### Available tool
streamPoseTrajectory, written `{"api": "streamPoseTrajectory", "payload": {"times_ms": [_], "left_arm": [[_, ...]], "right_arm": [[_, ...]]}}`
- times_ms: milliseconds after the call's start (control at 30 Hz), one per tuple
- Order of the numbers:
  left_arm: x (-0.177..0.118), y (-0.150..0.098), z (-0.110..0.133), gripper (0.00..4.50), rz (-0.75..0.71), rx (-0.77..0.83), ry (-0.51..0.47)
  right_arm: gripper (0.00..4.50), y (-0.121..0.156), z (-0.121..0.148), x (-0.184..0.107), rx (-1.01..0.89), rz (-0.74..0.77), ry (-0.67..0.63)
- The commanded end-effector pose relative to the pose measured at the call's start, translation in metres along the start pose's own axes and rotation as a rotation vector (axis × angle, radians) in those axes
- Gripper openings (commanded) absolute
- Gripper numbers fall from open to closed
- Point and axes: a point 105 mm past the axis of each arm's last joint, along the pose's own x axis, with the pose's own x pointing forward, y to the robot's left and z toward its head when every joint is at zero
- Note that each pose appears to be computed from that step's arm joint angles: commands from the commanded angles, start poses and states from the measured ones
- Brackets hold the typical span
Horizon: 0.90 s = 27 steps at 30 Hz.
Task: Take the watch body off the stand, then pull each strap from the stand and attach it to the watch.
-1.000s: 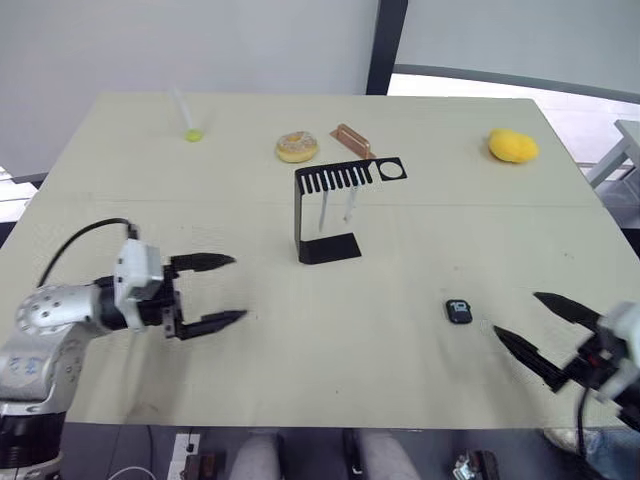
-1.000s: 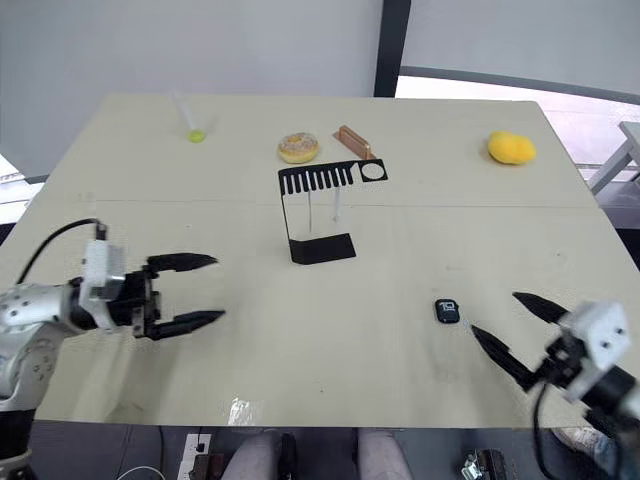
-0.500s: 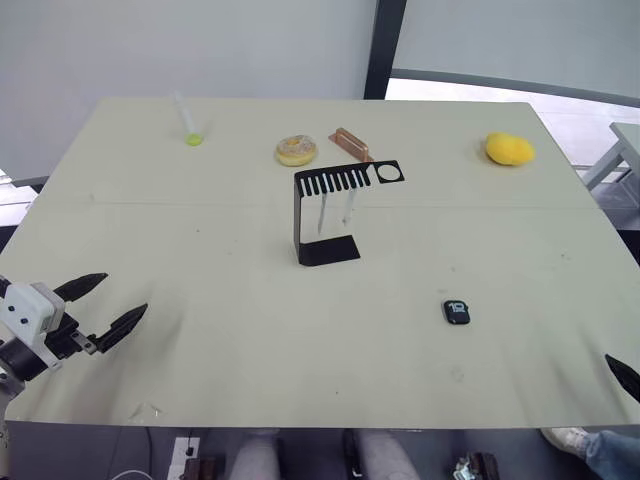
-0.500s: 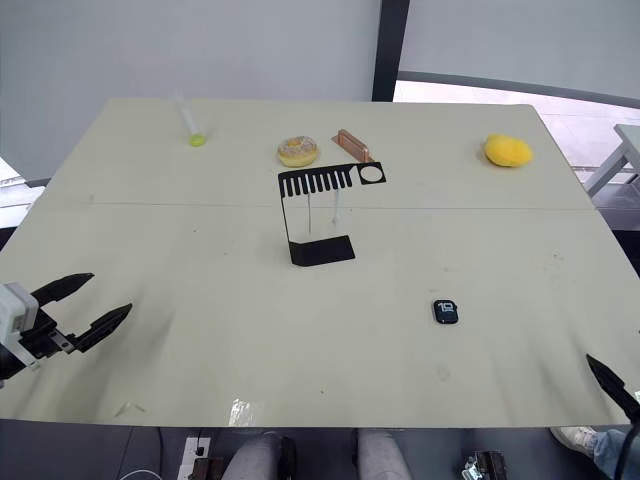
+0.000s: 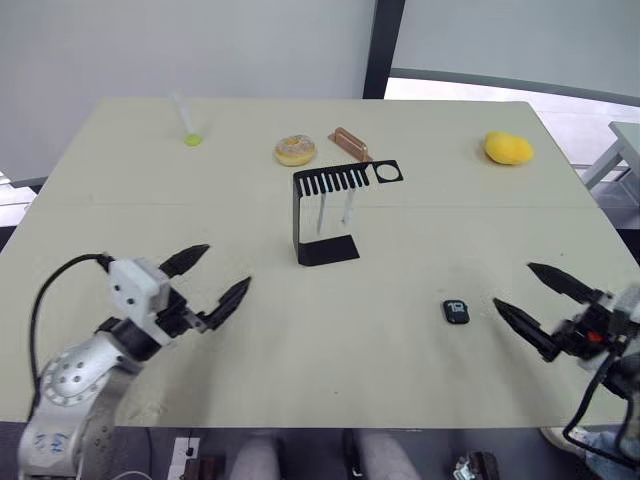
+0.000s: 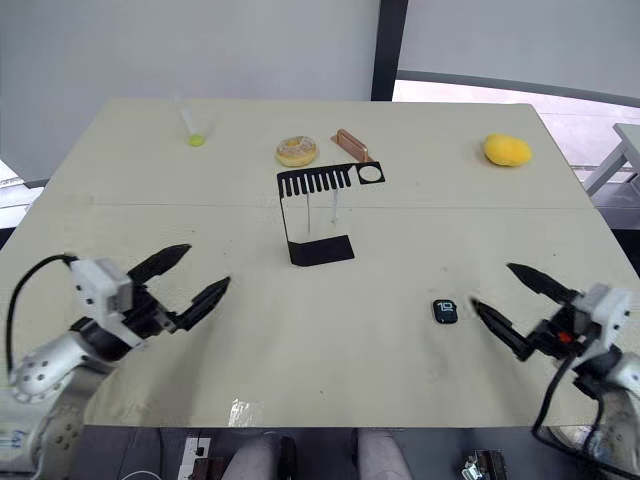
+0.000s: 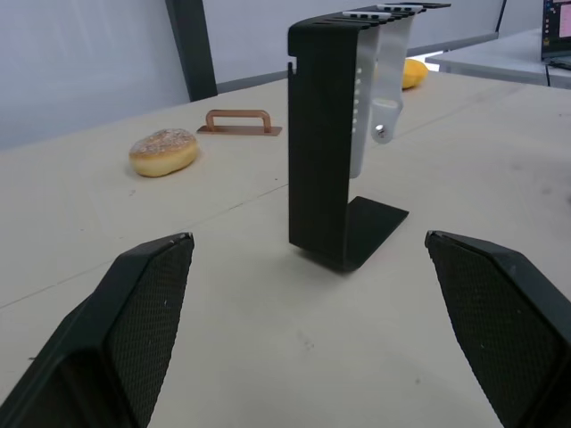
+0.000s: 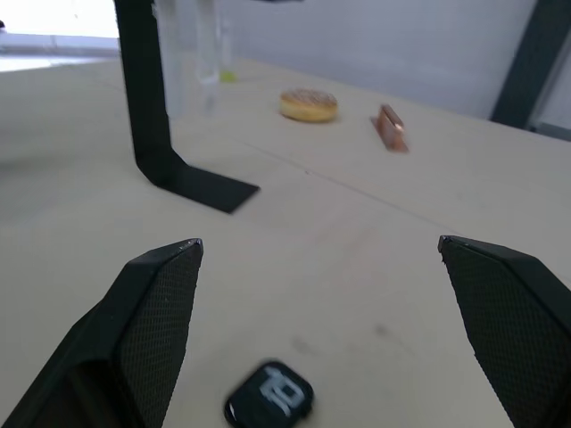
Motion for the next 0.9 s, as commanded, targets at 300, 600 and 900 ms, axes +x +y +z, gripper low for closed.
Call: {"api": "streamPoseTrajectory", "payload": {"times_ms": [300,600,900], "left_arm": [[0.079,-0.016,-0.023,4.50,0.213,0.000,-0.022],[0.104,-0.006,-0.026,4.50,0.271,-0.027,-0.045],[0.110,0.001,-0.018,4.50,0.337,-0.038,-0.085]], "right_arm": [[4.48,0.041,-0.002,0.051,0.052,0.201,-0.099],[4.48,0.051,-0.004,0.062,0.049,0.222,-0.127],[4.48,0.055,-0.006,0.058,0.056,0.205,-0.113]]}}
